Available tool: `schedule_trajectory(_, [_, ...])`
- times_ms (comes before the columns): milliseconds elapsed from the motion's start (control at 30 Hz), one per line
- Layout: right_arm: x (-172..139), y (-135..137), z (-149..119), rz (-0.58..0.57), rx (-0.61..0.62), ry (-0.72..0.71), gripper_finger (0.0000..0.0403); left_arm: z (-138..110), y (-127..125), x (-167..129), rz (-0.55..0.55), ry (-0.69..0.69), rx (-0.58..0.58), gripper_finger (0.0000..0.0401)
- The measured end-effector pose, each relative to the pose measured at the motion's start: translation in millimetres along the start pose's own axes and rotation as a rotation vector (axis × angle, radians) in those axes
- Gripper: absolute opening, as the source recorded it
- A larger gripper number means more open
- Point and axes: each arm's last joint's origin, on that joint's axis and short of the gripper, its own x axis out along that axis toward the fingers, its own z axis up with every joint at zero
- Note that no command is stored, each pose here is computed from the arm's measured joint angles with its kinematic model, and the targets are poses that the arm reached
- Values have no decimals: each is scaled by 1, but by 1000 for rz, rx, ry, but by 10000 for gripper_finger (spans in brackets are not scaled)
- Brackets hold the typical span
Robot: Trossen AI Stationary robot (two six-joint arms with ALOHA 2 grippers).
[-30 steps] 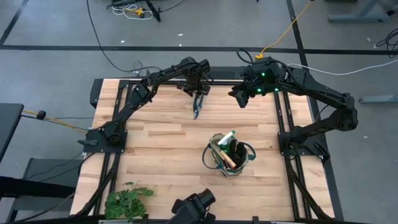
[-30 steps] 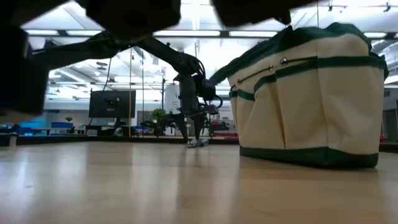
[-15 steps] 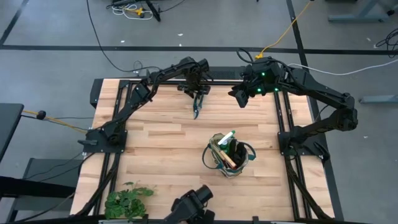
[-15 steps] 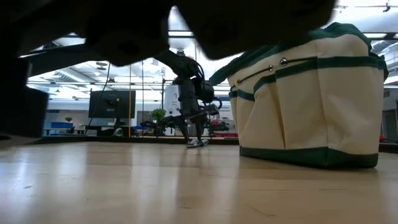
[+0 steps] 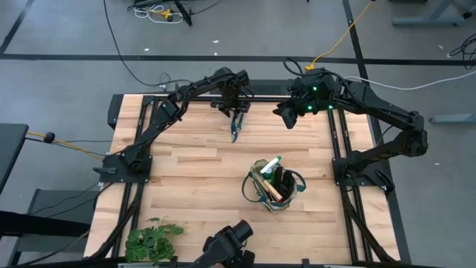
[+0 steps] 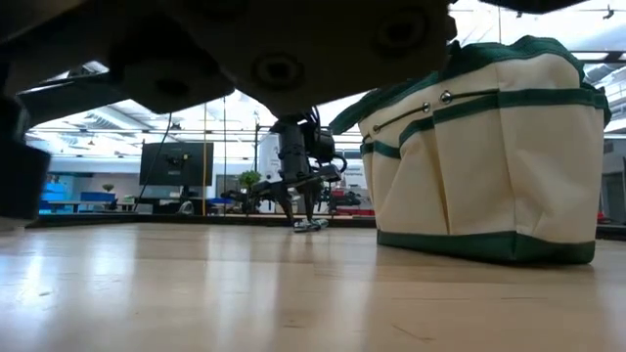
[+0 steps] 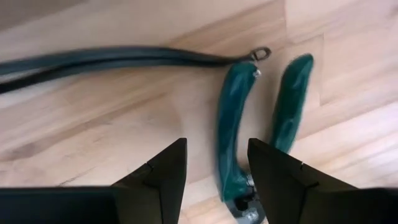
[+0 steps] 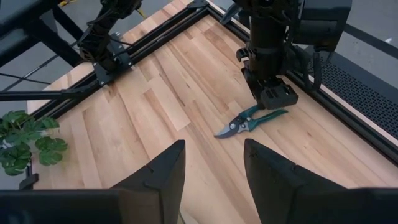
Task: Pick & Place Garden tools in Gardening bag
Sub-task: Put the green shear scissors into the green gardening bag
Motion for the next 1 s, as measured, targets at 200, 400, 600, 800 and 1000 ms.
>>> schedule_trajectory(200, [0, 0, 0, 0, 0, 0, 165, 1, 2, 3, -28, 36, 26, 176])
schedule_trajectory(400, [0, 0, 0, 0, 0, -1, 165, 2, 1, 3, -67, 35, 58, 133])
schedule_trajectory(600, [0, 0, 0, 0, 7, -1, 165, 2, -2, 3, -90, 39, 32, 77])
schedule_trajectory(800, [0, 0, 0, 4, 10, 1, 165, 4, 1, 6, -129, 72, -6, 42])
schedule_trajectory(1000, [0, 0, 0, 4, 12, 1, 165, 4, 1, 6, -124, 68, 13, 42])
